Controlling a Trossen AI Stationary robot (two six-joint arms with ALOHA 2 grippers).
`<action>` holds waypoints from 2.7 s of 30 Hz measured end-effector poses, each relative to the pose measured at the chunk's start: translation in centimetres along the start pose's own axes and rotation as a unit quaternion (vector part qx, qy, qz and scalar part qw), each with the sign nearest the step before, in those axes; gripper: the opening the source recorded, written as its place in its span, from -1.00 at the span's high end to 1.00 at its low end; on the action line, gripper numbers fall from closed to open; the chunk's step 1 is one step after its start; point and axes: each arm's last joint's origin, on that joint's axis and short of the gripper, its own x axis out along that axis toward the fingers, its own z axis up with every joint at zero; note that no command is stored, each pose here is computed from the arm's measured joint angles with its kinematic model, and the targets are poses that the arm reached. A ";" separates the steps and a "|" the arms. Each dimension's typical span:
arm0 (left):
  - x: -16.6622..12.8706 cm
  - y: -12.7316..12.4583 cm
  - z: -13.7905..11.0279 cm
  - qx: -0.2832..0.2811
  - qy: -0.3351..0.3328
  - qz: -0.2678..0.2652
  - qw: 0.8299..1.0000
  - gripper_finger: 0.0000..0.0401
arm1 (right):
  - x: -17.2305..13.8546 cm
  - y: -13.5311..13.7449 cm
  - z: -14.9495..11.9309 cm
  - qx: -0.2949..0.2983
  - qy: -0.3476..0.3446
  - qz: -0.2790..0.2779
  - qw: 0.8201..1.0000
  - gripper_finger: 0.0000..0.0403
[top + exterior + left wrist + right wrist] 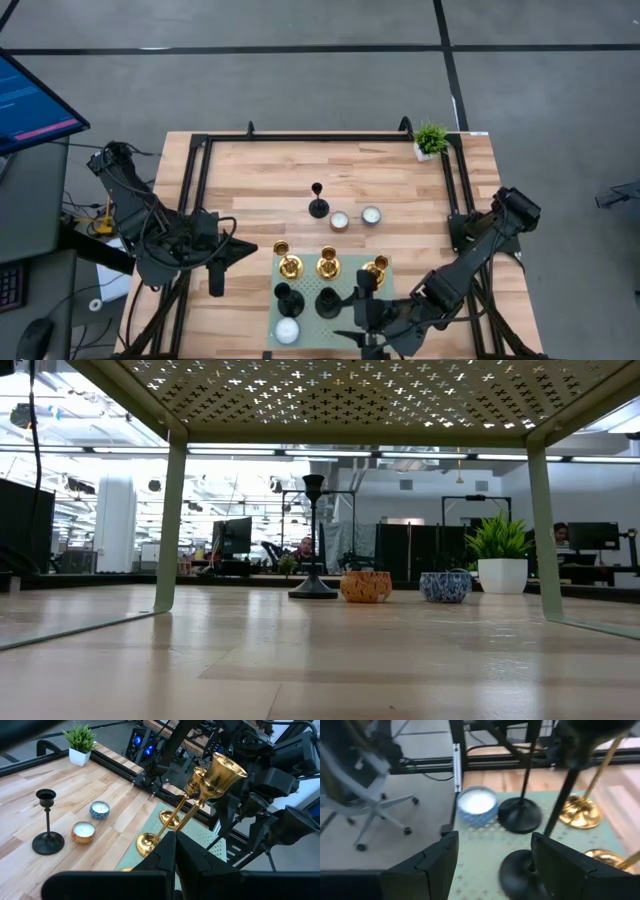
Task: Pick & Place candle stick holders
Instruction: Adjust the gold candle holder on the shelf, then put the orange scented candle on the shelf aligned with the other blue scented candle
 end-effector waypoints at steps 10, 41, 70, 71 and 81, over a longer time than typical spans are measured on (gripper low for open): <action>0.0 0.0 0.0 -0.003 -0.001 -0.001 1.000 0.95 | -1.5 0.6 0.5 0.073 0.062 0.142 0.985 -0.19; 0.0 -0.1 0.1 0.013 -0.002 -0.002 1.000 0.95 | -8.9 -2.7 -5.9 0.079 0.075 -0.204 0.973 0.96; 0.0 -0.1 0.1 0.024 -0.003 -0.003 1.000 0.95 | -1.5 -7.1 -6.9 0.057 0.135 -0.160 0.976 1.00; 0.0 -0.1 0.1 0.024 -0.003 -0.003 1.000 0.95 | -1.5 -7.2 -6.8 0.059 0.135 -0.162 0.976 1.00; 0.0 -0.1 0.1 0.034 -0.003 -0.003 0.999 0.95 | -6.0 -6.9 -4.9 0.075 0.124 -0.079 0.986 1.00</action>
